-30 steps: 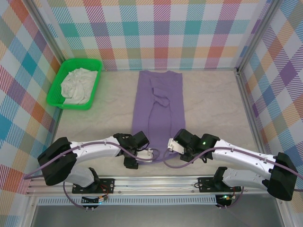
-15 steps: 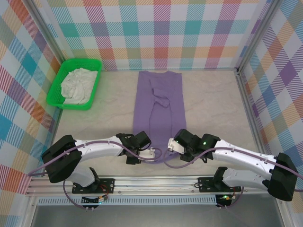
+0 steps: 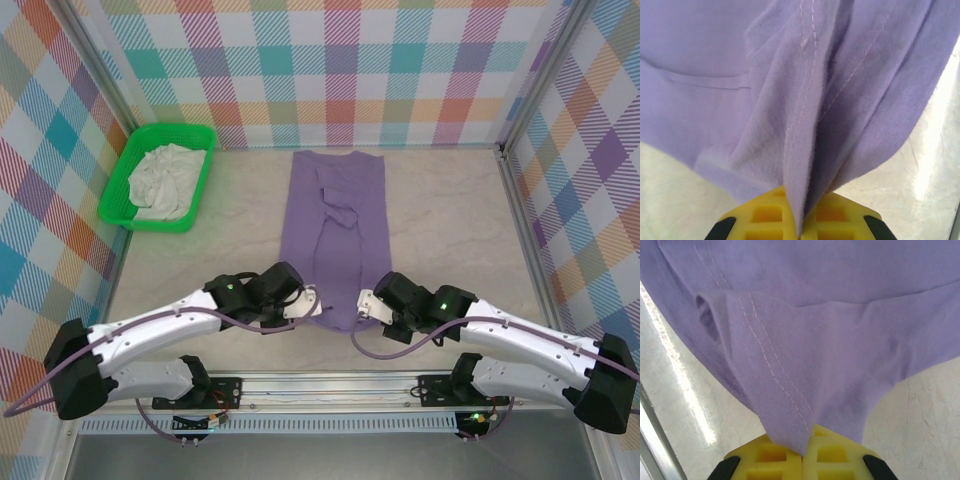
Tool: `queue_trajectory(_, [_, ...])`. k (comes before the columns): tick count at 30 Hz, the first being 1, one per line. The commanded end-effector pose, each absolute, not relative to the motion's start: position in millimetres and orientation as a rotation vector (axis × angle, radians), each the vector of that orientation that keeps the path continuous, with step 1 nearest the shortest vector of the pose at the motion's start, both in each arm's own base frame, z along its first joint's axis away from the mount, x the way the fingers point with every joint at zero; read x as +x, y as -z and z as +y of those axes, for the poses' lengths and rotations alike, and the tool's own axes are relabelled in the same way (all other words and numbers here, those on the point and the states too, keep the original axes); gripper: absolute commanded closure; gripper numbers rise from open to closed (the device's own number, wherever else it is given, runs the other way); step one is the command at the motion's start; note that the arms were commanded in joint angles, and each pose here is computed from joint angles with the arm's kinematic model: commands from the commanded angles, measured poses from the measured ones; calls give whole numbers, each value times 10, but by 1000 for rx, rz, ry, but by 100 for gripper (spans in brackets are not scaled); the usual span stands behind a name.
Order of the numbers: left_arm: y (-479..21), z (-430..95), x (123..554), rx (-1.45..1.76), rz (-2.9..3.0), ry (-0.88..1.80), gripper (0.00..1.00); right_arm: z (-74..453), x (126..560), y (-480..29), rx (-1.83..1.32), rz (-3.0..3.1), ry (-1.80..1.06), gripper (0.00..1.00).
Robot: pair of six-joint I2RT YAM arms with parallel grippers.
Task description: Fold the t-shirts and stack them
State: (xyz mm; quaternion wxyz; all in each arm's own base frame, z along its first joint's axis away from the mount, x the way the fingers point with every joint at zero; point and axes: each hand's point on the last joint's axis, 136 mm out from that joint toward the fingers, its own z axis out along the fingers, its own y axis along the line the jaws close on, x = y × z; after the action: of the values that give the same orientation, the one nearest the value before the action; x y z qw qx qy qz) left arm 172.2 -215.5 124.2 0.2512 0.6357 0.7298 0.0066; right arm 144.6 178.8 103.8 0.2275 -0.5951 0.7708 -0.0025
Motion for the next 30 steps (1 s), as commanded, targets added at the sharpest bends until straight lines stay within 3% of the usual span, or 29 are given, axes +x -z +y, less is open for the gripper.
queue_trajectory(1, [-1423, -2057, 1874, 1550, 2053, -57, 100, 1850, 1608, -1222, -1544, 2103, 32, 100])
queue_trajectory(15, [-1820, -2086, 2711, 1310, 2054, 71, 100, 1854, 2639, -1570, -1332, 2106, 162, 100])
queue_trajectory(30, [-1558, -2076, 3616, 1338, 2151, 98, 100, 1962, 3556, -1381, -1380, 2136, 126, 100])
